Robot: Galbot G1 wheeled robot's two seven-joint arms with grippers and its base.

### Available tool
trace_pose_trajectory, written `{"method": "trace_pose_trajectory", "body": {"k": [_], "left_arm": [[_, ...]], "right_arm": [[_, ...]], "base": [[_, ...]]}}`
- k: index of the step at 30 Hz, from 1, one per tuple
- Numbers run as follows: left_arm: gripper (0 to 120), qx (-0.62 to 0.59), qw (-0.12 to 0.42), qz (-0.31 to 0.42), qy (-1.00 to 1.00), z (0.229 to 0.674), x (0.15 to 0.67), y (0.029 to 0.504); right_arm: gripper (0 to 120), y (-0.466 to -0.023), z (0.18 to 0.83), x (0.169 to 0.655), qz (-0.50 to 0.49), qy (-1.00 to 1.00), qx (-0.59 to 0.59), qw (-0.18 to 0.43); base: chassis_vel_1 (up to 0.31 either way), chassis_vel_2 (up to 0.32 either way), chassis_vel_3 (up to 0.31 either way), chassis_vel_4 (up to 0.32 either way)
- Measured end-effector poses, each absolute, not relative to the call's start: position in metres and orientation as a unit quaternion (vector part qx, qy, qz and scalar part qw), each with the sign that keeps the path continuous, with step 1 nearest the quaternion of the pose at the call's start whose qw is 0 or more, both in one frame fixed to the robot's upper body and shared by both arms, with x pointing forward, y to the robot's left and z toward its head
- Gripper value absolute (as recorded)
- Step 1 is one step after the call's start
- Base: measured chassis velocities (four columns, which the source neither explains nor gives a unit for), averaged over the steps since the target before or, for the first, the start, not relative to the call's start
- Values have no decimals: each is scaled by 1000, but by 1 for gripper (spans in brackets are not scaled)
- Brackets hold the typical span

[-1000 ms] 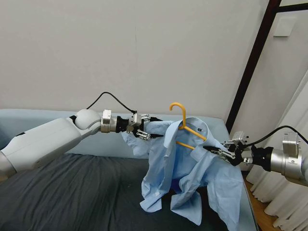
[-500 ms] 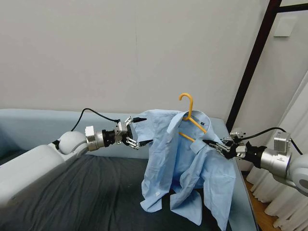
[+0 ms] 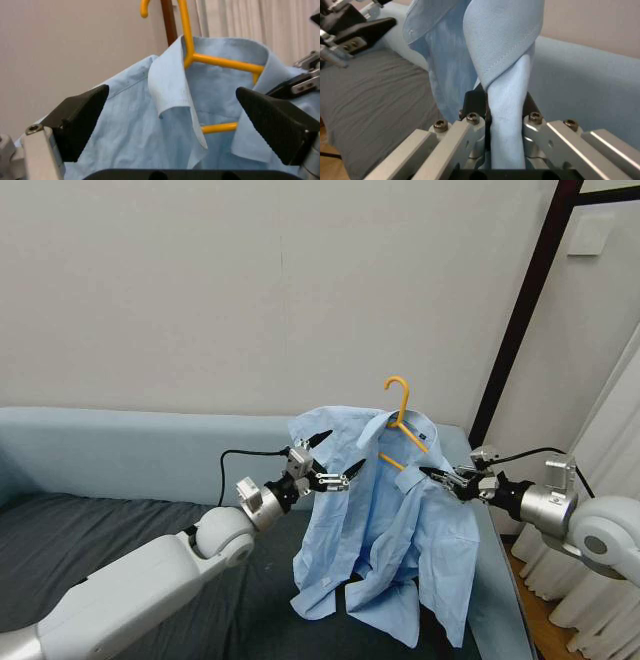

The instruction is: Pick up the clothes from the sofa and hang them on the clothes hanger.

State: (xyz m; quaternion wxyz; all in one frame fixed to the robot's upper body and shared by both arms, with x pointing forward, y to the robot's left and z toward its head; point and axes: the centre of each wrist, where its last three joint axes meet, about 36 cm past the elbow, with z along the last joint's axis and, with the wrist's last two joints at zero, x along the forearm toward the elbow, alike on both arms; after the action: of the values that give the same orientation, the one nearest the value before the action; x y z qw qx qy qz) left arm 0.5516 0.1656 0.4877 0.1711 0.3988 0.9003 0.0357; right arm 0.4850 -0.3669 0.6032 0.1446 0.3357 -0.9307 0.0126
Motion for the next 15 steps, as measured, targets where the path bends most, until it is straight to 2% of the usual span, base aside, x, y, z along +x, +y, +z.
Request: {"method": "trace_pose_trajectory", "body": {"k": [7, 10, 13, 14, 15], "left_arm": [[96, 384, 176, 44, 905, 480, 565, 149], [90, 375, 180, 49, 908, 476, 571, 146], [75, 367, 184, 59, 910, 470, 575, 149], [75, 367, 184, 59, 910, 470, 575, 149], [70, 365, 186, 61, 910, 469, 577, 150]], "right_arm": [[7, -357, 633, 495, -11, -928, 338, 156], [7, -351, 651, 499, -14, -927, 340, 158], [7, -344, 669, 505, -15, -925, 343, 160], [7, -344, 669, 505, -15, -925, 343, 160], [7, -341, 673, 506, -18, -924, 345, 166]], "base": [[0, 0, 0, 0], [0, 0, 0, 0], [0, 0, 0, 0], [0, 0, 0, 0], [0, 0, 0, 0]]}}
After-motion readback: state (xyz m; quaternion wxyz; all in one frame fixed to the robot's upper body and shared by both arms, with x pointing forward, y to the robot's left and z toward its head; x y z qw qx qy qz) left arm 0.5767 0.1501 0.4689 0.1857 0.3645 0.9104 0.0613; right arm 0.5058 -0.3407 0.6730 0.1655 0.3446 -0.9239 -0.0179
